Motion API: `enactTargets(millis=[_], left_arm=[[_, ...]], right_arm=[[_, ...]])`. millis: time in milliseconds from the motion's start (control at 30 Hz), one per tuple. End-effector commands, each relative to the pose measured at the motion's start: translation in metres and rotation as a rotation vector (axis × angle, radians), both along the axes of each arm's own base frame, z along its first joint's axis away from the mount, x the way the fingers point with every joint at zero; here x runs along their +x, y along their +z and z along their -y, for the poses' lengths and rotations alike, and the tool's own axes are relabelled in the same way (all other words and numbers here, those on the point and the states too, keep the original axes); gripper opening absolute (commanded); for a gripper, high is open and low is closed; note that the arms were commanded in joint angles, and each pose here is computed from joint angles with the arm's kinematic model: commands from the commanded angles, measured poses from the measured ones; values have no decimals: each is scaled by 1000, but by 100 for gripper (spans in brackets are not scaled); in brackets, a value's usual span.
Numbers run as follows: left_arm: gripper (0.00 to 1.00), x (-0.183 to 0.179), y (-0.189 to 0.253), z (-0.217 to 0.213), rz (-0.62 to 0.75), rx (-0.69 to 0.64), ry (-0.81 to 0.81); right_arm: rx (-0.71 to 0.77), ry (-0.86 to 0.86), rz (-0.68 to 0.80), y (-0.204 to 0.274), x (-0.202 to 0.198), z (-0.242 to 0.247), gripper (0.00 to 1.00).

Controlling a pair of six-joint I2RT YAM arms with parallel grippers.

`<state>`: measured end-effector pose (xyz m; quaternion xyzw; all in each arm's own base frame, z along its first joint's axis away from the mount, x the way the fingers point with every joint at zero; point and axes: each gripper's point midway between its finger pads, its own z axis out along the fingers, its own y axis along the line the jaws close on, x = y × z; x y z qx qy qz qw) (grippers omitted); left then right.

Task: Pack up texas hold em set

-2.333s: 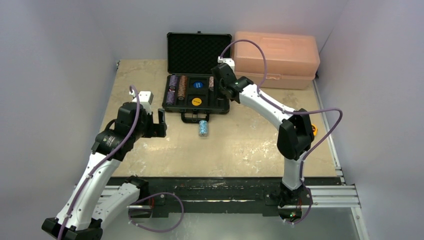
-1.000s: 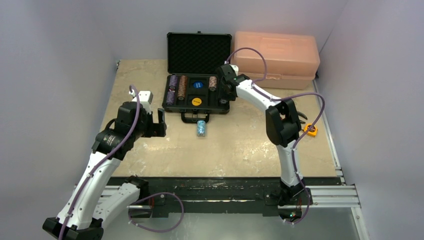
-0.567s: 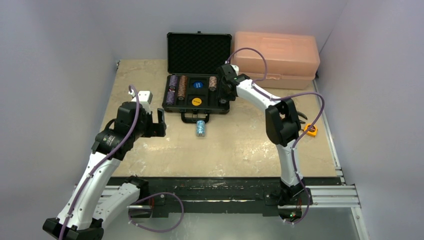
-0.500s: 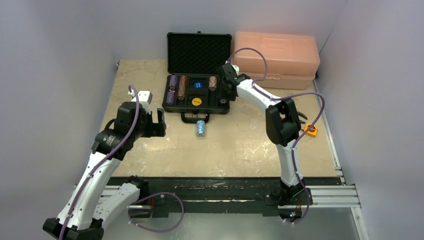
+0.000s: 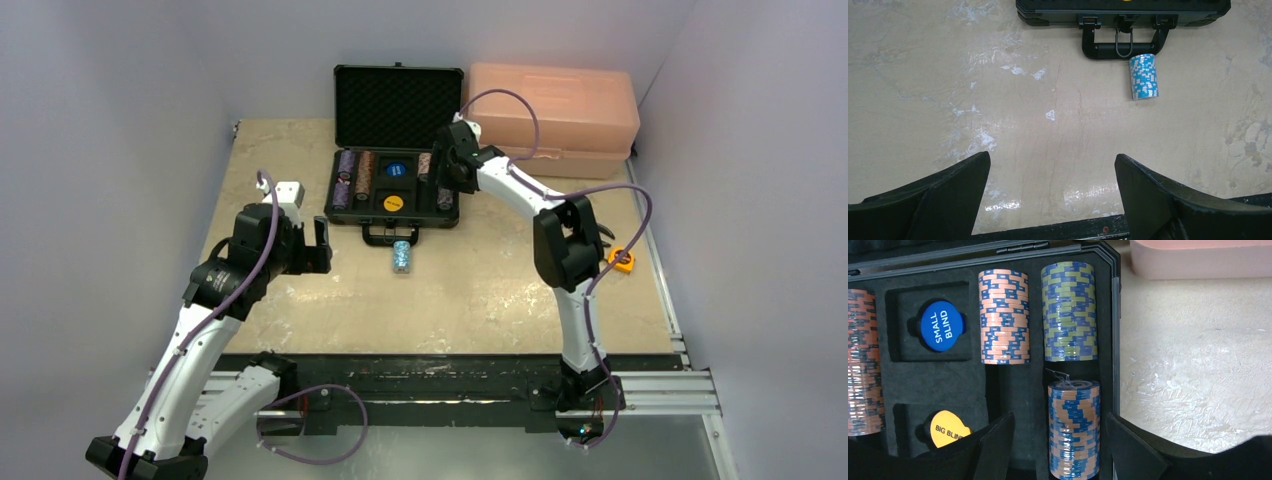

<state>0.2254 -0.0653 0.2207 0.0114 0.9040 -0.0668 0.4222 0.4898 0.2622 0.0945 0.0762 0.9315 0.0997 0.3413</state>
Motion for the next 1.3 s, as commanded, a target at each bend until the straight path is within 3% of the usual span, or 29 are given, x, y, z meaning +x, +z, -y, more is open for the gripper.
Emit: enactTargets(millis=[0,300,600,1000,1267], left_arm=[[96,5,6,-2,35,0,0],[96,5,5,-3,33,4,4],[96,6,5,-2,32,4,3],[96,6,4,-3,25,8,5],[96,6,4,-2,25,5,4]], right_arm=[[53,14,105,48,5,-1,71],[90,74,121,64,-26,4,67],[115,107,100,51,-49,2,51],[113,99,90,35,-50,-3,35],[109,80,80,25,-46,-4,29]])
